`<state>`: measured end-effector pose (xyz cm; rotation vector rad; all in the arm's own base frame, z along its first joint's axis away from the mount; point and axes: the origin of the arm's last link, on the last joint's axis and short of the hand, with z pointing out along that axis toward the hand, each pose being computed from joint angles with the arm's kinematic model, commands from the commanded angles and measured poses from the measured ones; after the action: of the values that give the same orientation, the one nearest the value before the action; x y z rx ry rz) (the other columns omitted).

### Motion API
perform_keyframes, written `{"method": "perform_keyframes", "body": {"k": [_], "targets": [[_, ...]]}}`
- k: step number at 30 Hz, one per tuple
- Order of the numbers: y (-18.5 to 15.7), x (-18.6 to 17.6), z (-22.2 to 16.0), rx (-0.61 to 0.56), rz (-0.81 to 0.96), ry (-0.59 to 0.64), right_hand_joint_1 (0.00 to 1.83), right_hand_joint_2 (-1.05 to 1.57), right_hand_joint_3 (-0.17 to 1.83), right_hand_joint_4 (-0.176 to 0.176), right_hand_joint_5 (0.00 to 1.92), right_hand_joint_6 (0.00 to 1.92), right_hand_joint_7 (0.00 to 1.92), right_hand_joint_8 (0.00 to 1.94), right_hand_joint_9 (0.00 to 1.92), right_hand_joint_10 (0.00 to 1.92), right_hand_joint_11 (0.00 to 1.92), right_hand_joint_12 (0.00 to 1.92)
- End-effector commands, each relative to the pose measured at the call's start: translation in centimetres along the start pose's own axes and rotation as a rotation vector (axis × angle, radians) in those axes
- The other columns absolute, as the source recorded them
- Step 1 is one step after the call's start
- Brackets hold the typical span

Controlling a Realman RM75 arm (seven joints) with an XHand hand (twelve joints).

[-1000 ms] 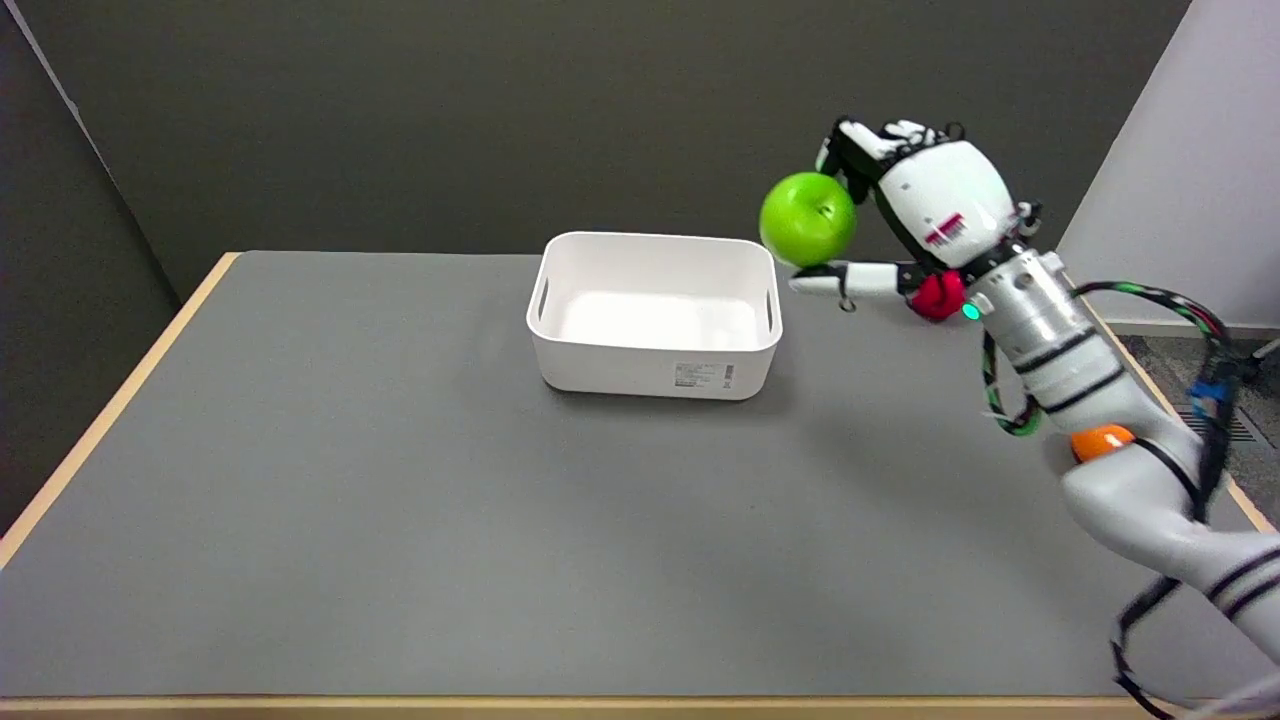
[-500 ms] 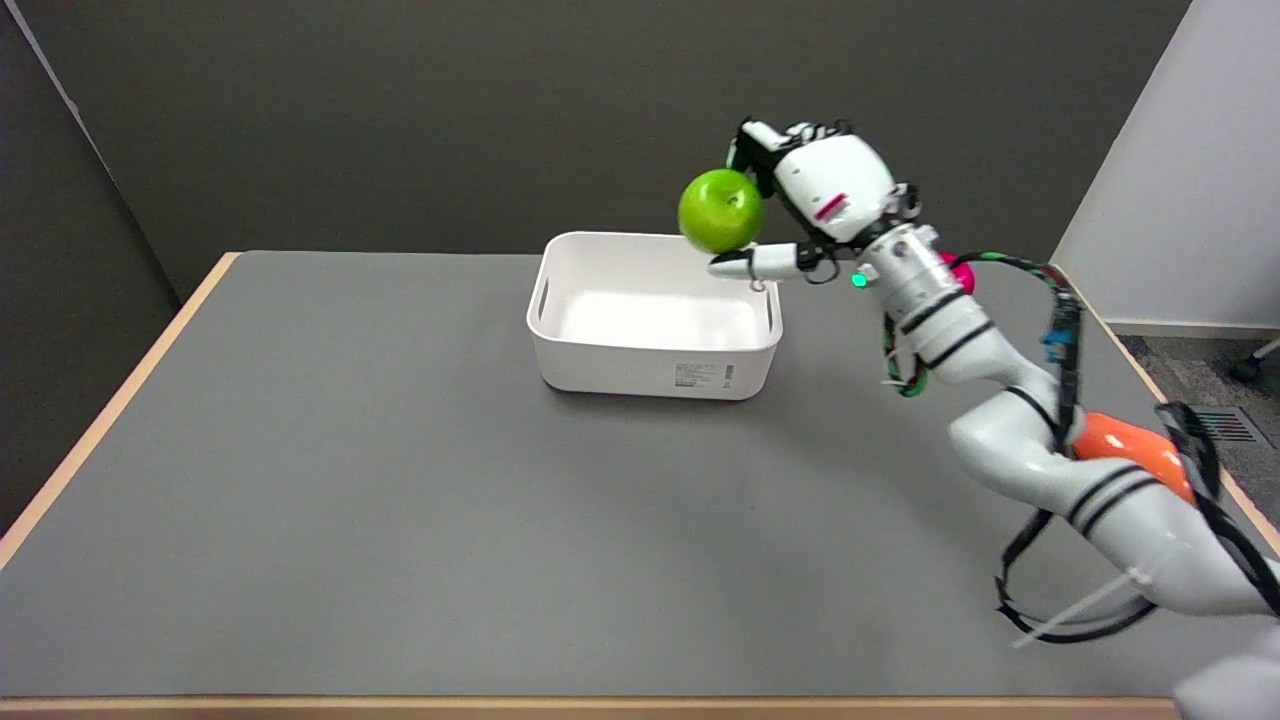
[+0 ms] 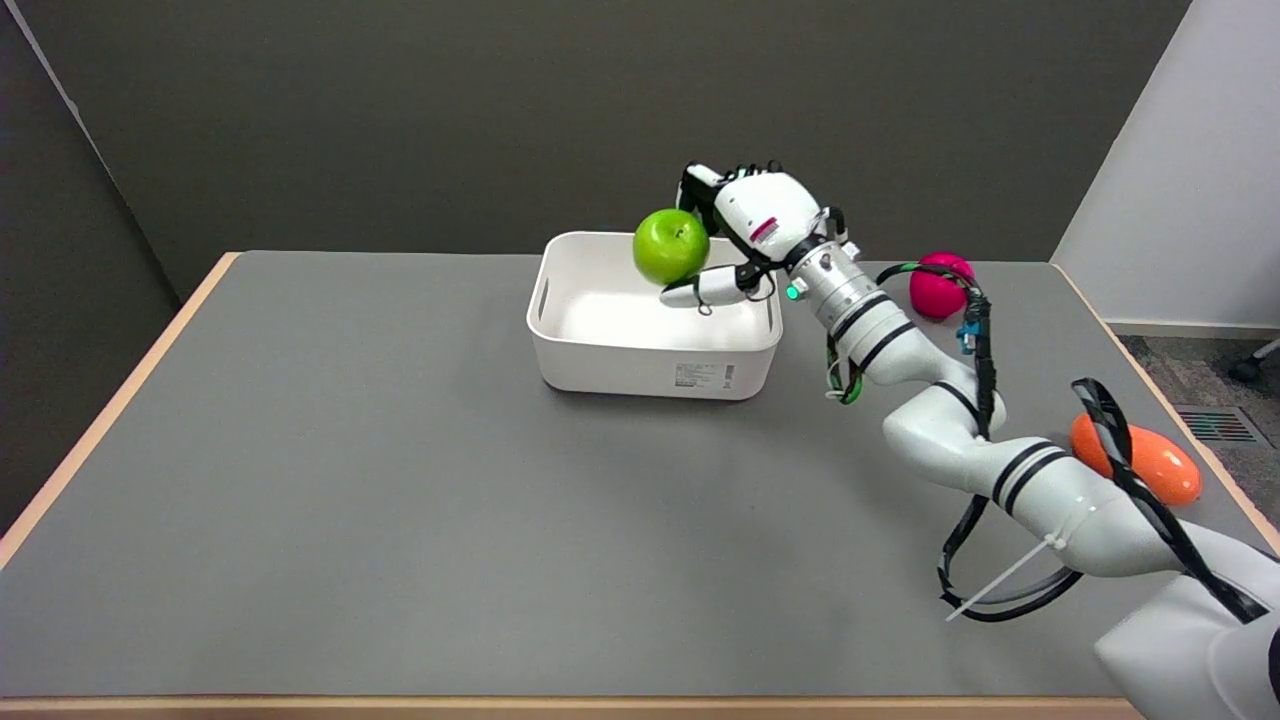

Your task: Place the green apple into the white box.

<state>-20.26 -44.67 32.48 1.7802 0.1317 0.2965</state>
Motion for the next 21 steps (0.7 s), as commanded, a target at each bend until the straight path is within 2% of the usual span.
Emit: {"method": "perform_keyframes", "body": {"k": [1,3,6,8,10,14,18,20,21], "targets": [[-0.4,-2.5,-0.7,-0.061,0.383,0.000,0.91,0.74,0.92,0.003,0.38,0.86,0.62,1.12,0.59,1.63,0.39,1.78],[-0.9,-2.3,-1.1,-0.043,0.408,0.020,0.89,0.72,0.91,0.009,0.34,0.74,0.56,0.93,0.56,1.43,0.37,1.69],[-1.8,-1.6,-1.5,-0.004,0.430,0.046,0.81,0.68,0.93,0.020,0.29,0.55,0.44,0.63,0.38,1.07,0.24,1.47],[-1.7,-1.4,-1.8,0.003,0.413,0.047,0.80,0.67,0.95,0.020,0.28,0.52,0.39,0.56,0.31,0.97,0.16,1.36],[-2.8,-0.7,-2.0,0.040,0.445,0.071,0.78,0.64,1.00,0.025,0.27,0.54,0.27,0.45,0.15,0.71,0.02,1.13],[-3.1,0.2,-2.7,0.072,0.435,0.072,0.85,0.61,0.97,0.034,0.27,0.49,0.23,0.33,0.05,0.60,0.00,0.94],[-3.0,0.1,-3.5,0.064,0.459,0.061,0.83,0.59,0.96,0.039,0.25,0.46,0.18,0.29,0.00,0.43,0.00,0.77],[-2.8,0.0,-3.7,0.050,0.481,0.061,0.95,0.55,0.99,0.040,0.18,0.57,0.08,0.44,0.00,0.35,0.00,0.75],[-2.7,-0.1,-3.8,0.044,0.490,0.059,0.86,0.56,0.96,0.044,0.19,0.51,0.09,0.36,0.00,0.30,0.00,0.69]]}}
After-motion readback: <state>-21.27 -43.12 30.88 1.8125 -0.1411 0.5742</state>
